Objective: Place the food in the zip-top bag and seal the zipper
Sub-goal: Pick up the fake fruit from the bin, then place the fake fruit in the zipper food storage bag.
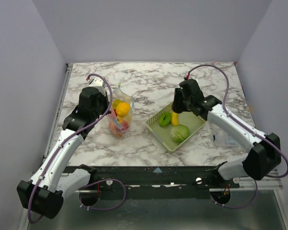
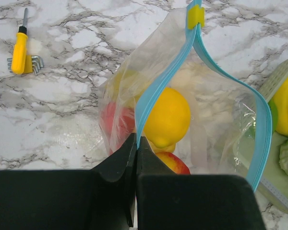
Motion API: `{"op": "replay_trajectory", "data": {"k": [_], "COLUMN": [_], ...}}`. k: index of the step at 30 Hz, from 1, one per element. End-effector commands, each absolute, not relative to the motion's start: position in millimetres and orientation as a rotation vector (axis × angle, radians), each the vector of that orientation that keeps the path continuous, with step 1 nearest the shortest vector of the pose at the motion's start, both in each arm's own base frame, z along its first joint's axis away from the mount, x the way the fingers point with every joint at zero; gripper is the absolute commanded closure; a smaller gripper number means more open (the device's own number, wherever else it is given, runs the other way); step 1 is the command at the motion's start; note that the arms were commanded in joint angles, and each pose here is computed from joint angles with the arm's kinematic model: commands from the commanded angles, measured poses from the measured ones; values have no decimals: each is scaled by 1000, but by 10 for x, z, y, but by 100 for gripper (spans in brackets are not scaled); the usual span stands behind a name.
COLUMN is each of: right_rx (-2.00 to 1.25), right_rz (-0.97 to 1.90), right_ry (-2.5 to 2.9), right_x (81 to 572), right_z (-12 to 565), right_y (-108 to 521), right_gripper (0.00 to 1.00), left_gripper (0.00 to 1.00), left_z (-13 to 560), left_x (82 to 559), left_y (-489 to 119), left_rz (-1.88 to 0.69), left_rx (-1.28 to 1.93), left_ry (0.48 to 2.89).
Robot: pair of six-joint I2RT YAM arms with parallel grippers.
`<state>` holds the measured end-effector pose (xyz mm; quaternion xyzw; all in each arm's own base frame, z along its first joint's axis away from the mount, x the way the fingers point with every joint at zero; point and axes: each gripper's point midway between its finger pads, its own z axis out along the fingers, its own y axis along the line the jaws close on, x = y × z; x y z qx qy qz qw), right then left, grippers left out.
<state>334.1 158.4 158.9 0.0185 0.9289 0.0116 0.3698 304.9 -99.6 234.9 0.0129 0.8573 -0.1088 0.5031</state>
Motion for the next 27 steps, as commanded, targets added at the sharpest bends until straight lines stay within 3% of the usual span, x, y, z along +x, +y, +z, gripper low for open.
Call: {"op": "replay_trajectory", "data": {"k": [1, 5, 9, 14, 20, 27], "right_rx": [-108, -186, -235, -297, -305, -317], "right_rz": [794, 1258, 1519, 1541, 1390, 1264], "right_ry": [2186, 1973, 1822, 1794, 1853, 1913], "right_x": [3186, 2967, 2854, 2878, 3046, 3203], "right_z": [2135, 2725, 3145, 3360, 3199, 2967], "right_y": [2570, 3051, 3333, 3755, 4075, 4264], "right_gripper": [57, 57, 56, 56, 56, 27], "left_gripper": [100, 100, 100, 100, 100, 100], "left_z": [2351, 2343, 2339, 2343, 2342, 2349], "left_x": [3068, 3072, 3074, 3075, 3075, 3073], "left_y": [-994, -1009, -1019, -1003, -993, -992], "left_rz": [-271, -279, -284, -277, -273, -275], "left_rx": [23, 24, 26, 22, 20, 21], "left_ry": [2066, 2070, 2073, 2070, 2069, 2068]}}
